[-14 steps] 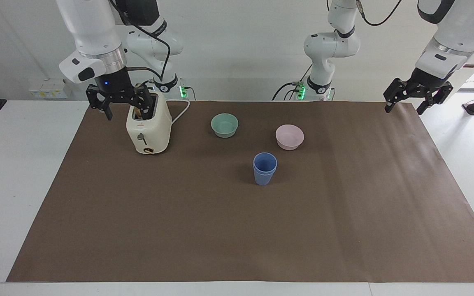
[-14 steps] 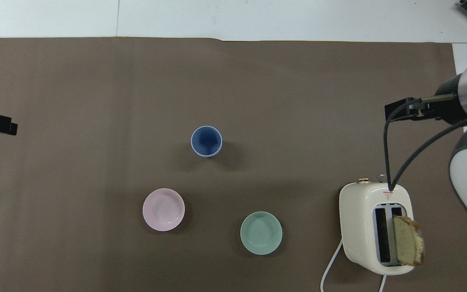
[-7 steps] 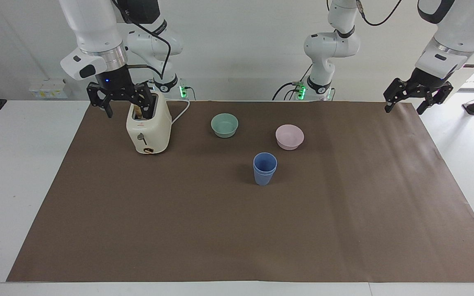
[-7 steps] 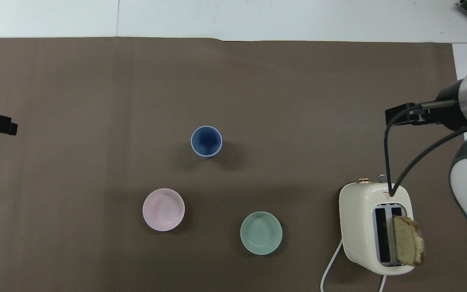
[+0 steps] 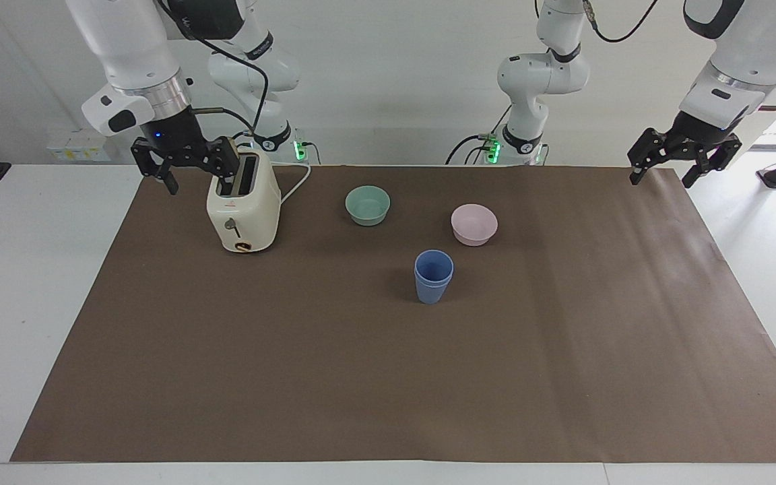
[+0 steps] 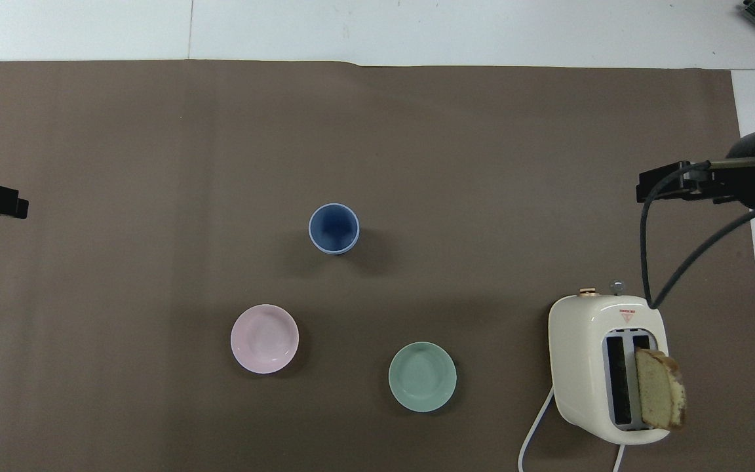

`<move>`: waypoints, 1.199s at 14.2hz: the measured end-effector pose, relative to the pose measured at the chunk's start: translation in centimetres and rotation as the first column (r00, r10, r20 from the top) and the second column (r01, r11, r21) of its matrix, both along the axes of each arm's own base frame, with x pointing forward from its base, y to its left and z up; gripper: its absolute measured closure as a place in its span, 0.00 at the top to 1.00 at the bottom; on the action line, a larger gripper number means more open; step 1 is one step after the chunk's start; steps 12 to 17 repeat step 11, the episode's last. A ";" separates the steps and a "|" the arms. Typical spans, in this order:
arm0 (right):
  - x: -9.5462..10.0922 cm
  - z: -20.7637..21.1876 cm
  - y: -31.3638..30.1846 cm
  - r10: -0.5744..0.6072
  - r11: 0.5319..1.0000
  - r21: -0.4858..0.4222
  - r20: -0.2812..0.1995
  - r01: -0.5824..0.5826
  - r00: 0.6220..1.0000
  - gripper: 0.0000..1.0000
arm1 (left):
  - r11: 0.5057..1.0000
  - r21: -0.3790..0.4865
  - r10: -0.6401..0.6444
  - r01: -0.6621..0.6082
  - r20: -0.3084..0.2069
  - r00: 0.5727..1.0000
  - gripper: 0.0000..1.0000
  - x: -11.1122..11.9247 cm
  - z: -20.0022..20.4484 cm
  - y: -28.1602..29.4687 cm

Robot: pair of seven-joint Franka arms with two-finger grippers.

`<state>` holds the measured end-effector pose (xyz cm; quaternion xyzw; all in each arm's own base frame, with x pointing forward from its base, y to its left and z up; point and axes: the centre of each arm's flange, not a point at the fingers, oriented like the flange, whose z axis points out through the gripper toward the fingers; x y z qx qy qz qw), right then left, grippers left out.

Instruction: Stack blue cups with both arms

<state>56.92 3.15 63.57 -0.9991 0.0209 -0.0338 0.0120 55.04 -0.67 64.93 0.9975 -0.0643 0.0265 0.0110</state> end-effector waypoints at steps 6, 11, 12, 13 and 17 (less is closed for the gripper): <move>0.0 0.0 0.0 0.000 1.000 0.003 -0.001 0.000 1.000 1.00 | 1.000 0.000 0.000 0.000 0.000 1.000 1.00 0.0 0.0 0.0; 0.0 0.0 0.2 0.003 1.000 0.003 -0.002 -0.003 1.000 1.00 | 1.000 0.000 0.000 0.000 0.000 1.000 1.00 0.0 0.0 0.0; 0.0 0.0 0.2 0.003 1.000 0.003 -0.002 -0.003 1.000 1.00 | 1.000 0.000 0.000 0.000 0.000 1.000 1.00 0.0 0.0 0.0; 0.0 0.0 0.2 0.003 1.000 0.003 -0.002 -0.003 1.000 1.00 | 1.000 0.000 0.000 0.000 0.000 1.000 1.00 0.0 0.0 0.0; 0.0 0.0 0.2 0.003 1.000 0.003 -0.002 -0.003 1.000 1.00 | 1.000 0.000 0.000 0.000 0.000 1.000 1.00 0.0 0.0 0.0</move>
